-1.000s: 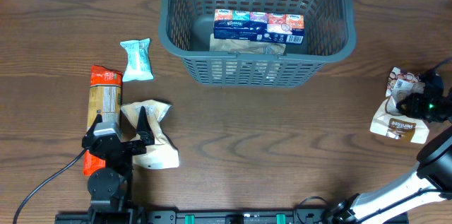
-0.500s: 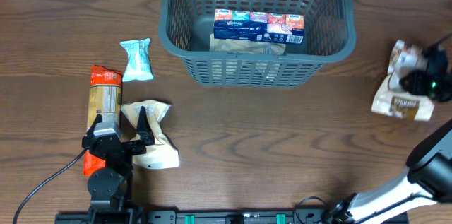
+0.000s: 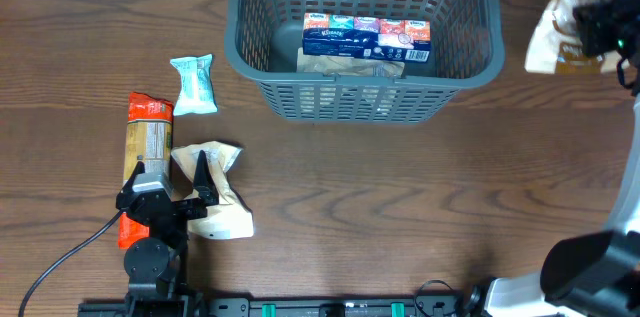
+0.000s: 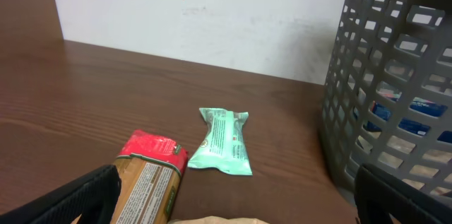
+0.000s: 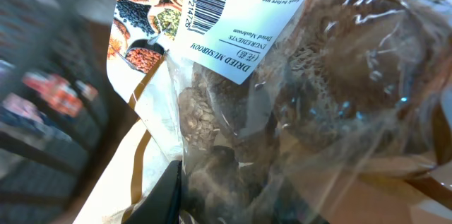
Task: Pack container
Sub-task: 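Lift the mushroom pouch and carry it over the basket with the right gripper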
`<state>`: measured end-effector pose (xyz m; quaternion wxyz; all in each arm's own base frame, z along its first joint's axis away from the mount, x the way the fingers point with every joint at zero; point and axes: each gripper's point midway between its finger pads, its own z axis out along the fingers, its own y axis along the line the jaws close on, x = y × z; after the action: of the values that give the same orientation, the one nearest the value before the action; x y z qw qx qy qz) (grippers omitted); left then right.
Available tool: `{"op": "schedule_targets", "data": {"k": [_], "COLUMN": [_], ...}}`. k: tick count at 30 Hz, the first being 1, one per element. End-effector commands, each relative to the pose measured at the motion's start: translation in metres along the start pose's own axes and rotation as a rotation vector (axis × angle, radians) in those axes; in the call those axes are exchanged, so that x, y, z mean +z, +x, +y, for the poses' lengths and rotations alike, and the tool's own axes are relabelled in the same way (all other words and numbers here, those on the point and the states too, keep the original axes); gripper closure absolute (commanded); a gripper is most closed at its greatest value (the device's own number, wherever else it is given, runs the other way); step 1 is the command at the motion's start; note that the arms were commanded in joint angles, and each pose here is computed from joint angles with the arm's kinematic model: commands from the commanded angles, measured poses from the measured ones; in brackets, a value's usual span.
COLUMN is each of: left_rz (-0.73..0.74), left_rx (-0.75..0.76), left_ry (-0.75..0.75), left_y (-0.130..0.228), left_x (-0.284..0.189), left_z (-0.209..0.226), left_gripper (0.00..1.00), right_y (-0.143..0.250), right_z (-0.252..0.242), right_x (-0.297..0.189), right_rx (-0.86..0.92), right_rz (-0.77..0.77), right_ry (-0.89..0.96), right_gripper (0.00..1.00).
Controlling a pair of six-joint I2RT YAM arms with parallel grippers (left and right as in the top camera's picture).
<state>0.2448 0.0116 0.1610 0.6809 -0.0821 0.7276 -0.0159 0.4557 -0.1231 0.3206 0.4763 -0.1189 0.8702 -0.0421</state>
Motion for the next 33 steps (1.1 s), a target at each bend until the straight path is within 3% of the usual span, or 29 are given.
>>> {"op": "schedule_targets", "data": {"k": [1,6,13,21,26,33], "left_rz": [0.002,0.002,0.002,0.002,0.002,0.001], "left_rx": [-0.009,-0.009,-0.009,-0.009,-0.009,-0.009], "left_ry": [-0.003,-0.003,-0.003,-0.003,-0.003,-0.003], "left_y": [0.004,0.004,0.004,0.004,0.004,0.004], "left_x": [0.001,0.001,0.001,0.001,0.001,0.001], "left_z": [0.001,0.001,0.001,0.001,0.001,0.001], "left_gripper": [0.01,0.02,0.01,0.01,0.01,0.01], "right_y": [-0.048,-0.086,-0.109,-0.101,-0.09,-0.04], "right_z": [0.025,0.058,0.122,0.222,0.259,0.288], "right_x": [-0.025,-0.044,-0.055,-0.059,-0.061,-0.038], "right_rx": [-0.046,-0.114,-0.272,-0.593,-0.653,-0.735], "right_rz": [-0.112,-0.2,-0.255,-0.25,-0.224,-0.045], "right_ry": [-0.024,-0.063,-0.172,-0.353,-0.431,-0.565], "right_gripper": [0.93,0.92,0.99,0.99,0.99,0.99]}}
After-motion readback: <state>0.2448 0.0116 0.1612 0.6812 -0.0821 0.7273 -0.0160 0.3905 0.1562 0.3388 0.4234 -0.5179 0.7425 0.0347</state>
